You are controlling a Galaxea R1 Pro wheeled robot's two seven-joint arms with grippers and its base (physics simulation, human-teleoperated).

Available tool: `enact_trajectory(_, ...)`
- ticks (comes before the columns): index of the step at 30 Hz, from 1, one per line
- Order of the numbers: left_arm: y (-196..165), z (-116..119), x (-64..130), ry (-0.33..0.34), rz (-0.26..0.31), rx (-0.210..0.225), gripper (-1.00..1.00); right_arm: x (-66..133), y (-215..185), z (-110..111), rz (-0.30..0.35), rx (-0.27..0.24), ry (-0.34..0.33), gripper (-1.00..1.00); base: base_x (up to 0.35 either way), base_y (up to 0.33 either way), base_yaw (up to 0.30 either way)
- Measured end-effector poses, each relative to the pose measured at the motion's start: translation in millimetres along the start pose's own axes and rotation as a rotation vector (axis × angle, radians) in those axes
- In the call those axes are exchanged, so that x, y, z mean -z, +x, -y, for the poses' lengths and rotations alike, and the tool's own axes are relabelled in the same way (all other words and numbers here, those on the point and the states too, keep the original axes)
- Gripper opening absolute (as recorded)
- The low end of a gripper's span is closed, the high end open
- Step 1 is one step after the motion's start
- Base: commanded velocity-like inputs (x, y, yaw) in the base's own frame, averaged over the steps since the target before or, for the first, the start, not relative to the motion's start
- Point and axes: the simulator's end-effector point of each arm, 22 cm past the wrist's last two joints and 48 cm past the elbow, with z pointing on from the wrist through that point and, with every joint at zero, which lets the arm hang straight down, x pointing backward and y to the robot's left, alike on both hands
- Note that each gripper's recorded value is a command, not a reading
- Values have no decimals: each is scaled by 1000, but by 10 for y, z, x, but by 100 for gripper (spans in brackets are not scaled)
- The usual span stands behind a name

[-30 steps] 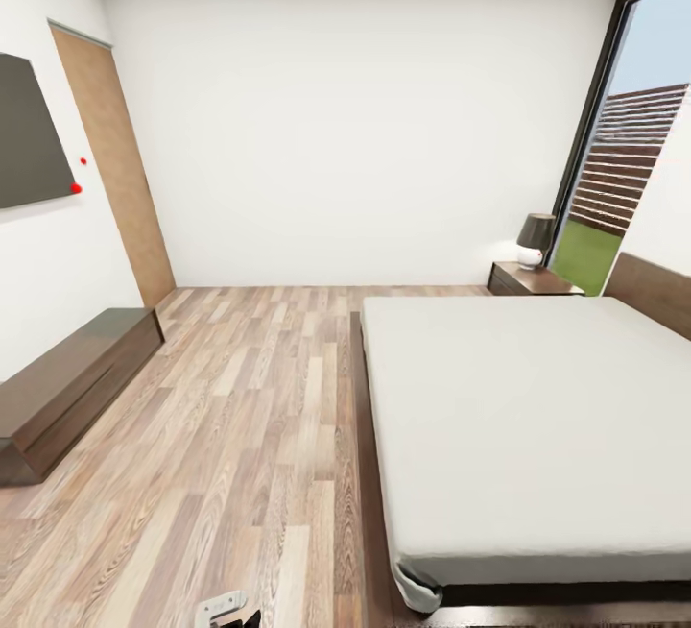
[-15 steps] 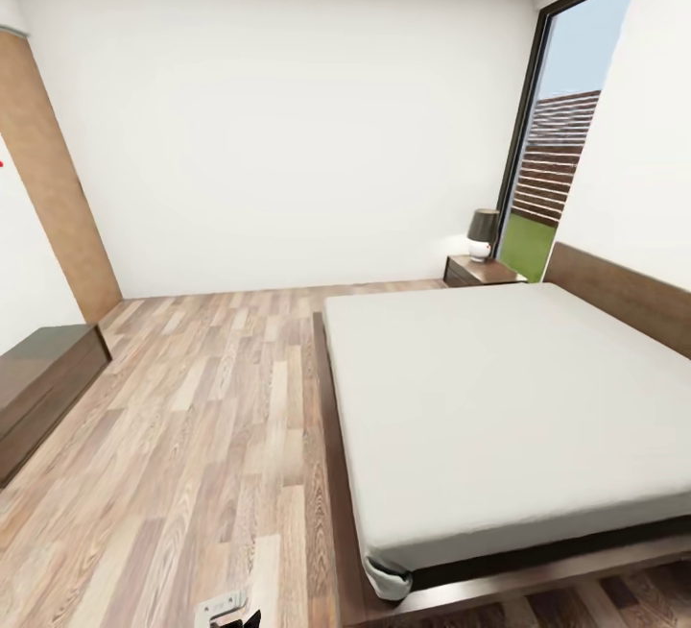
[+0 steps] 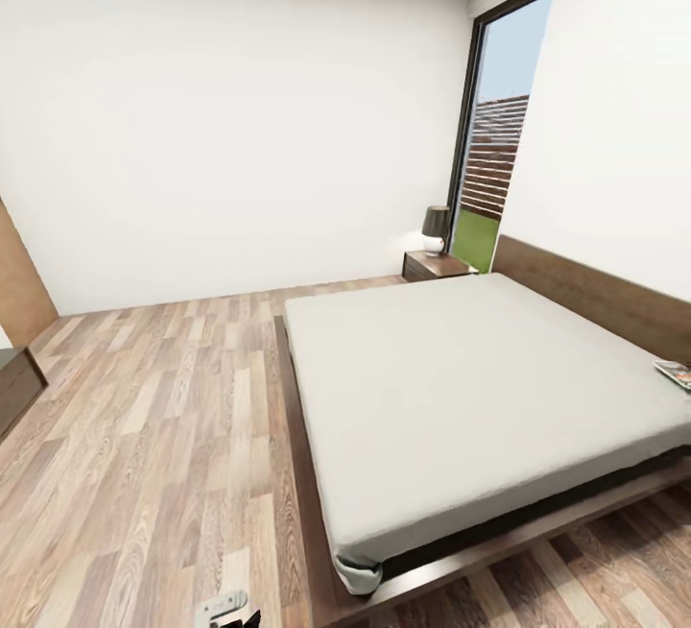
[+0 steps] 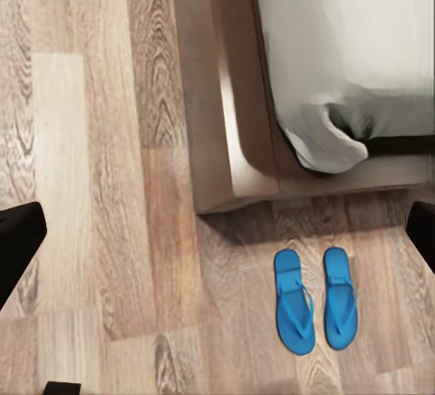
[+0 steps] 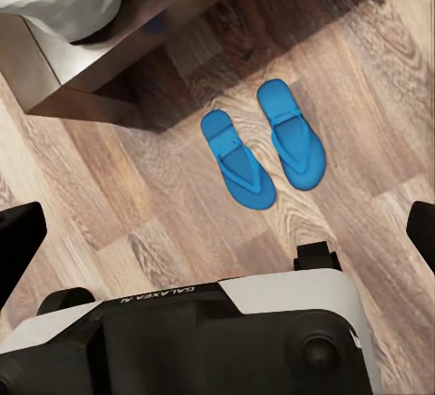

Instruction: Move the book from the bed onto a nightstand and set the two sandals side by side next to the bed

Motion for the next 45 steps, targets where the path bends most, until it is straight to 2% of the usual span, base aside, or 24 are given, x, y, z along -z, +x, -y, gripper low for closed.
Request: enact_trajectory(45, 0, 0, 0, 0, 0, 0, 100, 0, 0, -2, 0, 0, 0, 100, 0, 0, -300)
